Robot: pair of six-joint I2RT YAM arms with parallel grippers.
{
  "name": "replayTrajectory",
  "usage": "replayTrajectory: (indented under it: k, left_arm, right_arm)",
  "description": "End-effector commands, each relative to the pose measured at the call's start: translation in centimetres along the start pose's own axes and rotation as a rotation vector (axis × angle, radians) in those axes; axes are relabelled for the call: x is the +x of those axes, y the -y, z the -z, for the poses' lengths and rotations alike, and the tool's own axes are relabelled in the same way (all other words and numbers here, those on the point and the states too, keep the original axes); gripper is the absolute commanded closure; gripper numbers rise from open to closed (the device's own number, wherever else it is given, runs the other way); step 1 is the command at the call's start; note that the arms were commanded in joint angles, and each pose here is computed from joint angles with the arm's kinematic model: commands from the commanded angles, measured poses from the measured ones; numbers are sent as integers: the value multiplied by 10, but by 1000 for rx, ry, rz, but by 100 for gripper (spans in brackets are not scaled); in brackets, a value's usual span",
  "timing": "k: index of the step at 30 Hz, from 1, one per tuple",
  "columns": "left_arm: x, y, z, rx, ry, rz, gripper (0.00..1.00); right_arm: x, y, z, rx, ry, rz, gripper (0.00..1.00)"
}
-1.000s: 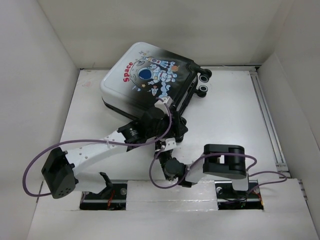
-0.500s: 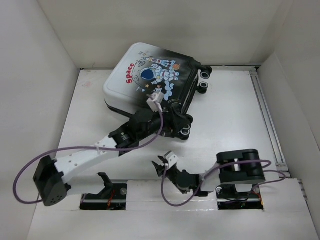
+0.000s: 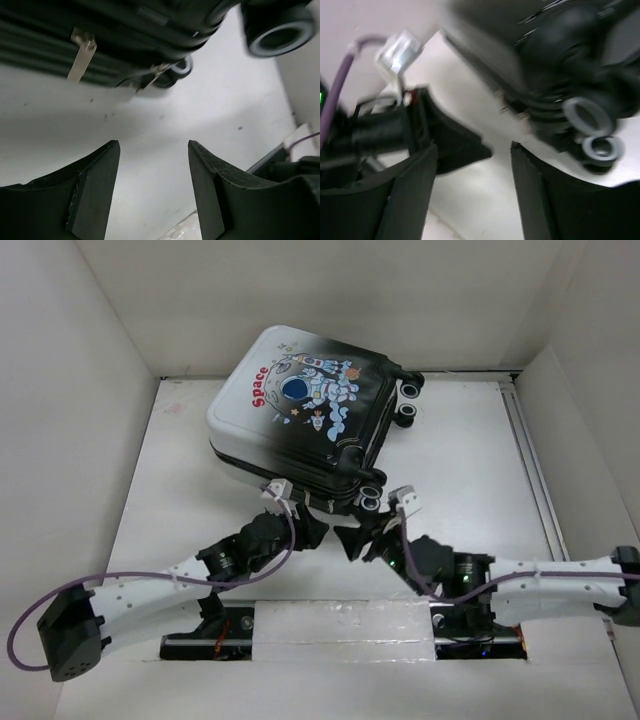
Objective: Pack the luggage
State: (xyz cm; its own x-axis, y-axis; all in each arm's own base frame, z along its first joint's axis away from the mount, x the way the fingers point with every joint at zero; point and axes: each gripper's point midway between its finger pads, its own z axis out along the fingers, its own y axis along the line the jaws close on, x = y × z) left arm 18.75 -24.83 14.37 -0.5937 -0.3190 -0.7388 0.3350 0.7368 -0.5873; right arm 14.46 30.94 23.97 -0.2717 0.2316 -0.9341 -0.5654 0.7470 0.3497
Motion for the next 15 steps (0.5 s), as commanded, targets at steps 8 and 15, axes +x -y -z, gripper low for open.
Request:
replayTrajectory:
  k: [8, 15]
  left_arm:
    - [-16, 4, -48, -118, 52, -100, 43]
    - [-29, 2, -72, -193, 134, -124, 45]
  right_arm:
    - [-62, 81, -15, 93, -102, 158, 11]
    - [-54, 94, -38, 29, -142, 168, 13]
